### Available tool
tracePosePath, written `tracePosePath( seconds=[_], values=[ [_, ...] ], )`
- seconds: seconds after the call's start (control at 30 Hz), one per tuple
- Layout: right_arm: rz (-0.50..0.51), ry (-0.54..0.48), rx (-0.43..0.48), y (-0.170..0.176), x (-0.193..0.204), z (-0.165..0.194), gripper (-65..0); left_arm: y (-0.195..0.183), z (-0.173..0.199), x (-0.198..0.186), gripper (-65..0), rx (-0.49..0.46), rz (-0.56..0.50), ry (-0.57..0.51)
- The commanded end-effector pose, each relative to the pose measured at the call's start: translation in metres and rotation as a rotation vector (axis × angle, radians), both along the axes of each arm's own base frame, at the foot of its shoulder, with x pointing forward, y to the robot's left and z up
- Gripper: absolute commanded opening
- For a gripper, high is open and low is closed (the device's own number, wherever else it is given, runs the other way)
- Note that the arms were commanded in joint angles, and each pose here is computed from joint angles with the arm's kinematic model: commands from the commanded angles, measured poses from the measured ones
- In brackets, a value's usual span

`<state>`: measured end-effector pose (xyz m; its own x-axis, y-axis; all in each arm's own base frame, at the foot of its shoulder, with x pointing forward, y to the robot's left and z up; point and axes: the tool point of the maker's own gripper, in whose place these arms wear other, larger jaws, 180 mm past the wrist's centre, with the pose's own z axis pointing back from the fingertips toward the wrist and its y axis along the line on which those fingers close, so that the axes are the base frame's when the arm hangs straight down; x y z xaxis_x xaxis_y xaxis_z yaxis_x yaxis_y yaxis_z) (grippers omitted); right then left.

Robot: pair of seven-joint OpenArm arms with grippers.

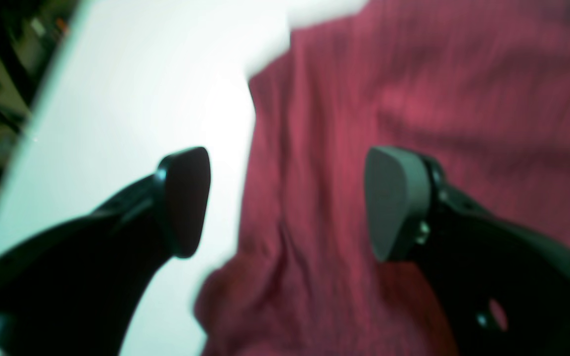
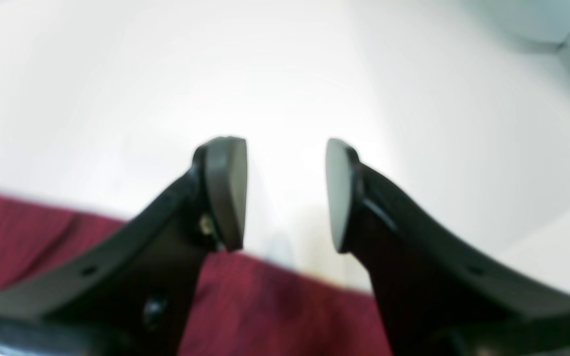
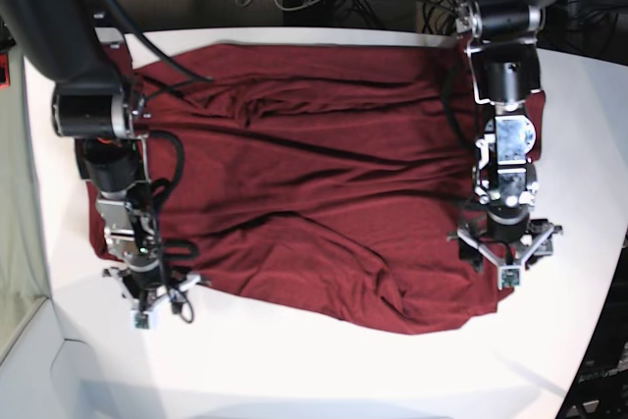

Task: Layout the t-shirt on the table in an organized manner, then fold the t-shirt properly
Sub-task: 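Slide both grippers along the shirt sides toward the hem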

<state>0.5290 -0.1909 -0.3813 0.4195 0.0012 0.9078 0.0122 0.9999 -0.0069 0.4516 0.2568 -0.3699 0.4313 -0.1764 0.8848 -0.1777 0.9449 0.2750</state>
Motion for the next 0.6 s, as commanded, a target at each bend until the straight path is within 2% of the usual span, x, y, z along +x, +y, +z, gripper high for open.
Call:
tracePosePath(
  seconds=[0.0, 0.13, 0.27, 0.4, 0.47, 0.57],
  values=[
    [0.038, -0.079, 0.009, 0.013, 0.021, 0.032, -41.8, 0.005, 0.025, 0.008, -17.9, 0.028, 0.001, -0.069],
    [0.125, -0.051, -0.024, 0.048, 0.018, 0.023, -41.8, 0.004, 0.024, -0.011, -17.9, 0.053, -0.005, -0.073],
    [0.142, -0.031, -0.016, 0.059, 0.009, 0.009, -41.8, 0.004, -0.003, -0.035, -17.9, 0.053, -0.008, -0.011],
    [0.137, -0.069, -0.033, 0.048, 0.004, 0.015, -41.9, 0.004, -0.019, -0.05, -17.9, 0.051, -0.01, 0.026],
    [0.139, -0.12, -0.055, 0.038, -0.002, 0.024, -41.9, 0.004, -0.019, -0.05, -17.9, 0.051, -0.01, 0.027],
    [0.152, -0.184, -0.103, 0.022, -0.027, 0.031, -41.9, 0.005, -0.02, -0.051, -17.9, 0.054, -0.009, 0.03]
  ],
)
